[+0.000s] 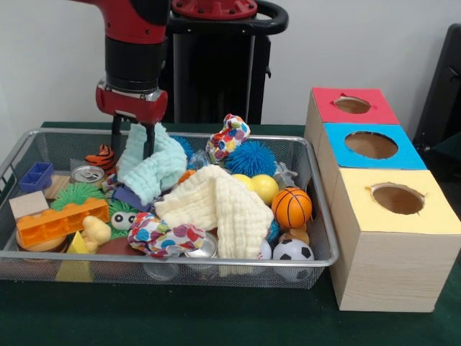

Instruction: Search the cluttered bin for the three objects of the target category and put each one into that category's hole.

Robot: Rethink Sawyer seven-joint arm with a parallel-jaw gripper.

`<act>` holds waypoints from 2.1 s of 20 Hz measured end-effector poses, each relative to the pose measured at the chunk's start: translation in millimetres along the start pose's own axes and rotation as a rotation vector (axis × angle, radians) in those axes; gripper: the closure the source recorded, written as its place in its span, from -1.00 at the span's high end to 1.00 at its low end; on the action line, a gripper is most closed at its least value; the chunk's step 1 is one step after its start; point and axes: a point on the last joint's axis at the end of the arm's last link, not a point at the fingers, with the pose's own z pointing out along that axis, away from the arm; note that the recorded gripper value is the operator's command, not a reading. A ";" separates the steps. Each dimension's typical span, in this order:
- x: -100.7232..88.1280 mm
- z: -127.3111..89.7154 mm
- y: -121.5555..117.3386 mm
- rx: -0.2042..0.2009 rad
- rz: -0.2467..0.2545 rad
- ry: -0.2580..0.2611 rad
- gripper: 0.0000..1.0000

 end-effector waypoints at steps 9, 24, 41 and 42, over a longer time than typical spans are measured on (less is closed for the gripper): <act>-10.7 -2.2 16.3 -0.043 -0.009 -0.020 1.00; -22.5 -2.6 25.6 -0.091 0.015 -0.032 1.00; -26.9 -5.9 32.5 -0.100 0.019 -0.039 1.00; -27.4 -6.1 32.8 -0.101 0.024 -0.038 1.00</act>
